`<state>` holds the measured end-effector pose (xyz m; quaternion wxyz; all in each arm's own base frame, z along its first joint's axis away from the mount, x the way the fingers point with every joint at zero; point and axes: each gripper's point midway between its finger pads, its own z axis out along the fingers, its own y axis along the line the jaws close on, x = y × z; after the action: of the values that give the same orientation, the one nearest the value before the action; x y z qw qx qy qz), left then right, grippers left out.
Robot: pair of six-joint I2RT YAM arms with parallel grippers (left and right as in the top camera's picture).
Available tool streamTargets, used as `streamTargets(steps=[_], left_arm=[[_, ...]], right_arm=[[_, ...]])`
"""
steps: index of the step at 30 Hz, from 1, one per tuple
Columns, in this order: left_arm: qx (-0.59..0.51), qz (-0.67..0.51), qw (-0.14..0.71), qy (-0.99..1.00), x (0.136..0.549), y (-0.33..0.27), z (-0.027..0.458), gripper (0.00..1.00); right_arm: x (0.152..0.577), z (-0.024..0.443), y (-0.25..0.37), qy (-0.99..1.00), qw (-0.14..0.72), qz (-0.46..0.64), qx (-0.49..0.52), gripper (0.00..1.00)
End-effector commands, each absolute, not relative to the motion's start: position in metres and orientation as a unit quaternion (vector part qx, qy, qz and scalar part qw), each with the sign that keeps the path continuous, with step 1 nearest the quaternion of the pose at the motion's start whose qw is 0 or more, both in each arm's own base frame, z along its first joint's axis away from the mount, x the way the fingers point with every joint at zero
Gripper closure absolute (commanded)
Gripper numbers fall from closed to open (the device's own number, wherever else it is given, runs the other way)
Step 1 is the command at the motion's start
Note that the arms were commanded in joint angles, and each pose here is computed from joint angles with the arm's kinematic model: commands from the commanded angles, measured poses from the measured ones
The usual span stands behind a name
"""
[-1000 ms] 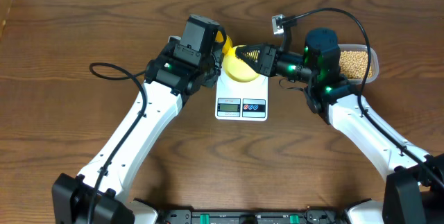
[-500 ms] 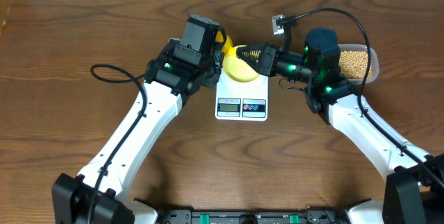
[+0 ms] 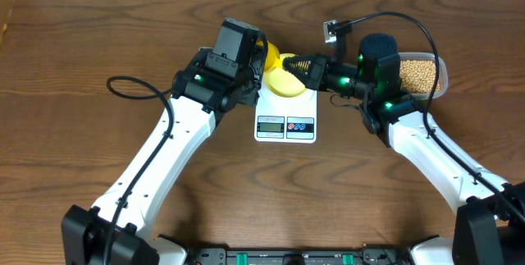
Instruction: Scoop item into bowl and weigh 50g on scale
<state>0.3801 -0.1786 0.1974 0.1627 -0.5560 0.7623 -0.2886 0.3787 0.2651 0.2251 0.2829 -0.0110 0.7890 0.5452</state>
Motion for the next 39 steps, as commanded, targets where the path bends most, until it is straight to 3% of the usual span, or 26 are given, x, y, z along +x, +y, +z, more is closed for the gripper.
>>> streamTargets(steps=[1, 7, 11, 18, 29, 39], left_arm=[[-0.519, -0.264, 0.199, 0.788, 0.385, -0.17, 0.196, 0.23], [-0.371, -0.208, 0.279, 0.861, 0.394, -0.16, 0.203, 0.22], [-0.198, -0.162, 0.315, 0.914, 0.391, -0.162, 0.209, 0.23], [-0.057, -0.113, 0.337, 0.933, 0.379, -0.156, 0.221, 0.22], [-0.002, -0.1, 0.32, 0.942, 0.359, -0.153, 0.223, 0.22], [0.015, -0.124, 0.276, 0.953, 0.342, -0.163, 0.213, 0.23]], right_arm=[[0.393, 0.227, 0.254, 0.791, 0.307, 0.53, -0.001, 0.99], [0.403, 0.216, 0.226, 0.804, 0.316, 0.504, 0.009, 0.99], [0.407, 0.206, 0.209, 0.816, 0.314, 0.485, 0.015, 0.99], [0.407, 0.209, 0.187, 0.828, 0.324, 0.458, 0.008, 0.99], [0.401, 0.238, 0.124, 0.851, 0.375, 0.367, 0.031, 0.99], [0.364, 0.266, 0.072, 0.86, 0.411, 0.297, 0.057, 0.99]])
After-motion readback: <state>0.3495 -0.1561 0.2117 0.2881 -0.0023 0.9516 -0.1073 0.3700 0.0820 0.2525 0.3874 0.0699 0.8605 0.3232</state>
